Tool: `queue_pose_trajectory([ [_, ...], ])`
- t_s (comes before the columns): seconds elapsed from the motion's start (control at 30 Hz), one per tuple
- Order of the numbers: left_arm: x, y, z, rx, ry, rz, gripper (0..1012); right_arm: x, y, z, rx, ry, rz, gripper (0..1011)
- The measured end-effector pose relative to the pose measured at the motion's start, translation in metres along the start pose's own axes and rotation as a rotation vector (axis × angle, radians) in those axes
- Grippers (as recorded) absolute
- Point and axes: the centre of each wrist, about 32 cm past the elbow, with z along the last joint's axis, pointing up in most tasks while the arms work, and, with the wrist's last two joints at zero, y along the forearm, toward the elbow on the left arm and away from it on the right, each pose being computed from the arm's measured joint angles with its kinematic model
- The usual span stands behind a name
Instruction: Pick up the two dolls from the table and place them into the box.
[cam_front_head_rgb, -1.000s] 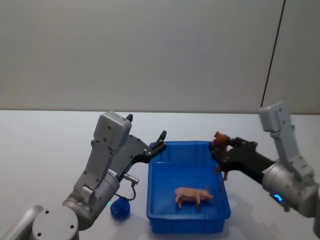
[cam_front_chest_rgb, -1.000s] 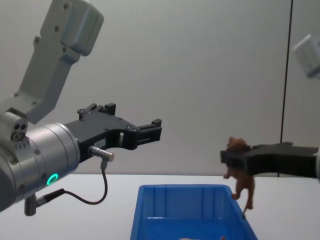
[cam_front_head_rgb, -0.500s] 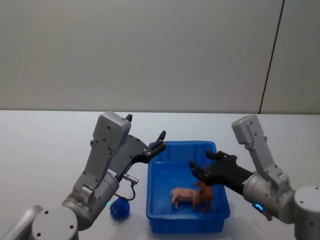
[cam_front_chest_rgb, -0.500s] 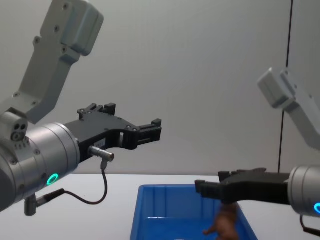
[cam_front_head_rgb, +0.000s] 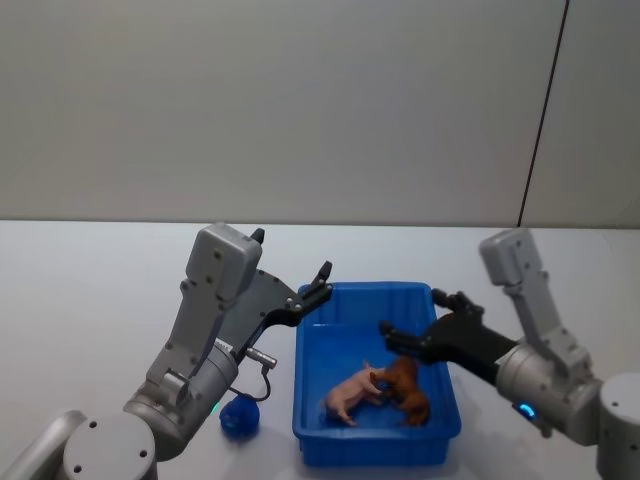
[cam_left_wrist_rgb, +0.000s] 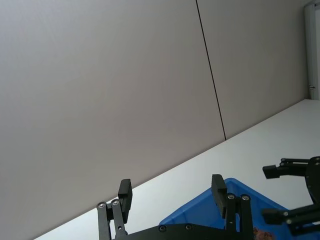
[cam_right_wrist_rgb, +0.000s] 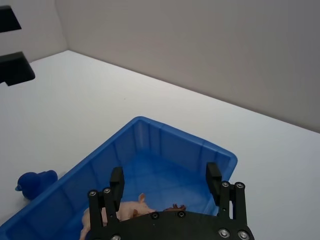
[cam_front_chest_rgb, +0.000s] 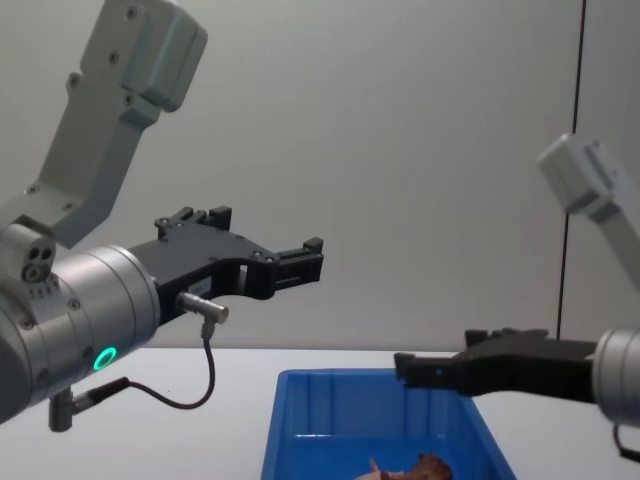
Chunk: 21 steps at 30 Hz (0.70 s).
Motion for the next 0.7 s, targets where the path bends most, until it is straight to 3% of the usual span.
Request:
queue_pose_trajectory([
  [0.33,0.0,0.0,0.0,0.0,0.0,0.0,1001,0.021,-0.021,-0.003,0.042,0.012,-0.046,1001],
  [0.7,0.0,0.0,0.0,0.0,0.0,0.0,1002,0.046,-0.044,-0.01,0.038,0.01,-0.099,1001],
])
